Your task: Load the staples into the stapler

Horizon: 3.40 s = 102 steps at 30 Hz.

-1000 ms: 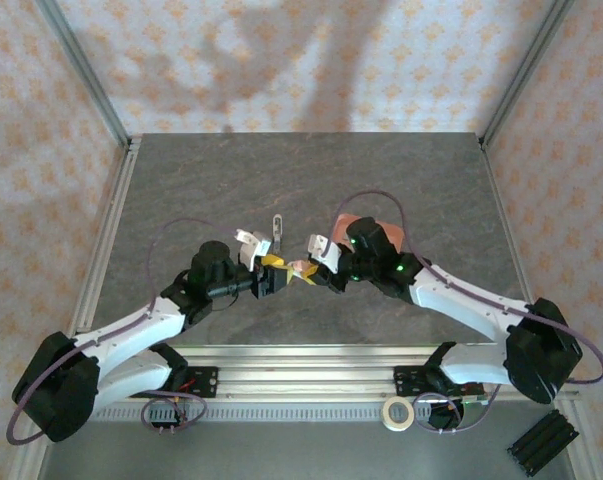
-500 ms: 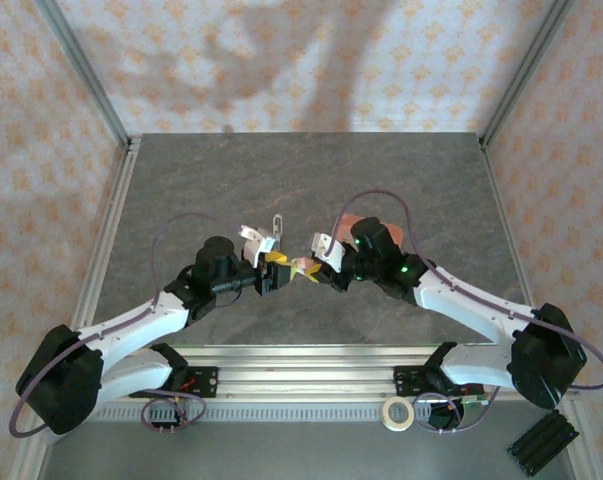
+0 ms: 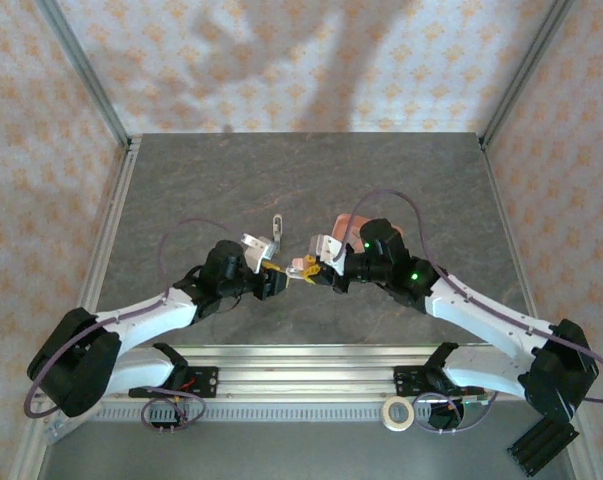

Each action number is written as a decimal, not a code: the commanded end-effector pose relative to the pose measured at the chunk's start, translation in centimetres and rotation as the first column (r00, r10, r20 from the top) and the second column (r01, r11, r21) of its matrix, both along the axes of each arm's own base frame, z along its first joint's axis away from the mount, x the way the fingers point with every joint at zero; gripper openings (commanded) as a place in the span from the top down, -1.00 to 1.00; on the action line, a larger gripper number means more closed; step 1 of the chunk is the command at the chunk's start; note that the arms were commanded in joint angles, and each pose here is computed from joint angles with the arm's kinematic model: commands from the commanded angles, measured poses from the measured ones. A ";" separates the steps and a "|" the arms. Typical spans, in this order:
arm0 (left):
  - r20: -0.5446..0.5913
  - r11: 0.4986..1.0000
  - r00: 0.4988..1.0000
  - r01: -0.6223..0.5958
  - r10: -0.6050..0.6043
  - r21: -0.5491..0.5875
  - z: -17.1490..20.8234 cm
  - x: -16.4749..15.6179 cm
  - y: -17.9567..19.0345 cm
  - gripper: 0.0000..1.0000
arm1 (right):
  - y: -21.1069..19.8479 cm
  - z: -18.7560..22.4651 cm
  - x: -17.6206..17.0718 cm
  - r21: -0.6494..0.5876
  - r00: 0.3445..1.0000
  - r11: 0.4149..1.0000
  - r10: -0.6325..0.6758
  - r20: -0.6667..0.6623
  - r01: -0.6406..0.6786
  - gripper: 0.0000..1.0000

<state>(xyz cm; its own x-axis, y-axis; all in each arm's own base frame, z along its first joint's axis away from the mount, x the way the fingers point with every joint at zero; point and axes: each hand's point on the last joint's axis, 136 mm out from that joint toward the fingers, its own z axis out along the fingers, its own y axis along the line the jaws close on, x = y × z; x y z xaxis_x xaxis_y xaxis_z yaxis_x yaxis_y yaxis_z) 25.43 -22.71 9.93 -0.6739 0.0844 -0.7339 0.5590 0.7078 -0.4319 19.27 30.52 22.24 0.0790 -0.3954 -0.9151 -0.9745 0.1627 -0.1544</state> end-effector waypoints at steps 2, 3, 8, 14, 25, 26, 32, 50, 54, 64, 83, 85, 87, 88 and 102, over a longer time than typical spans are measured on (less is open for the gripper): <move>0.045 0.999 0.999 -0.002 0.004 -0.032 1.1 0.0 0.1 0.07 | 0.4 1.1 0.2 0.034 0.999 0.999 0.009 0.033 -0.010 1.00; 0.061 0.999 0.998 0.014 -0.012 -0.035 1.4 -0.3 0.0 0.06 | 0.4 0.9 0.4 0.028 1.000 1.000 -0.003 0.026 0.003 1.00; 0.183 0.996 0.981 0.068 -0.057 -0.052 3.8 -1.5 0.4 0.02 | 0.1 -1.3 1.0 -0.041 0.999 0.999 -0.033 -0.012 0.032 1.00; 0.290 0.991 0.954 0.106 -0.078 -0.083 6.3 -2.6 0.7 -0.03 | 0.4 -1.8 0.8 -0.048 0.999 0.999 -0.012 -0.037 0.010 1.00; 0.316 0.978 0.944 0.145 -0.093 -0.147 7.7 -1.7 -0.8 -0.04 | 1.1 -0.9 0.2 -0.018 0.998 0.999 0.044 -0.045 -0.045 1.00; 0.315 0.978 0.944 0.146 -0.094 -0.146 7.6 -1.6 -0.9 -0.04 | 1.1 -0.8 0.2 -0.015 0.998 0.999 0.048 -0.045 -0.049 1.00; 0.276 0.981 0.955 0.144 -0.103 -0.132 6.1 -1.1 -1.2 -0.02 | 1.3 0.7 0.4 0.033 0.999 0.999 0.044 -0.009 -0.043 1.00; 0.313 0.955 0.940 0.210 -0.139 -0.208 7.2 -1.4 -3.1 -0.01 | 3.4 1.8 1.8 0.162 0.998 0.986 0.041 -0.041 -0.034 1.00; 0.325 0.971 0.940 0.169 -0.107 -0.168 7.0 -1.5 -2.1 -0.05 | 2.5 1.3 2.0 0.147 0.999 0.989 0.012 -0.053 -0.004 1.00; 0.483 0.966 0.848 0.259 -0.218 -0.019 8.4 -4.1 -0.8 -0.16 | 0.0 1.7 1.2 0.164 0.998 0.986 -0.004 -0.063 0.014 1.00; 0.585 0.873 0.708 0.487 -0.396 0.001 10.4 -6.0 -4.2 -0.42 | 1.4 2.8 -1.4 0.194 0.971 0.964 0.205 -0.120 -0.180 1.00; 0.596 0.869 0.702 0.494 -0.390 -0.012 10.7 -6.0 -4.5 -0.41 | 1.5 2.5 -1.3 0.189 0.969 0.965 0.208 -0.133 -0.182 1.00; 0.598 0.870 0.705 0.492 -0.382 -0.023 10.8 -5.8 -4.8 -0.40 | 1.7 2.2 -1.3 0.185 0.966 0.964 0.216 -0.141 -0.189 1.00; 0.599 0.873 0.707 0.488 -0.376 -0.027 10.8 -5.7 -4.9 -0.40 | 1.7 2.2 -1.3 0.185 0.965 0.964 0.220 -0.141 -0.193 1.00; 0.619 0.855 0.696 0.513 -0.364 -0.074 12.0 -5.1 -6.0 -0.02 | 1.7 1.8 -1.8 0.170 0.954 0.960 0.251 -0.163 -0.223 1.00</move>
<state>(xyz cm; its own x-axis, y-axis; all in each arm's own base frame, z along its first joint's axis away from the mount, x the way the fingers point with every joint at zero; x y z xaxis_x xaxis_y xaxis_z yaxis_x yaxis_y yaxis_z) 20.33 -28.01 19.20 -0.1290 0.1033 -0.9862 0.9553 0.2798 -0.0956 17.54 31.95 22.37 -0.0565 -0.2752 -0.9597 -0.9970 -0.0360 0.0690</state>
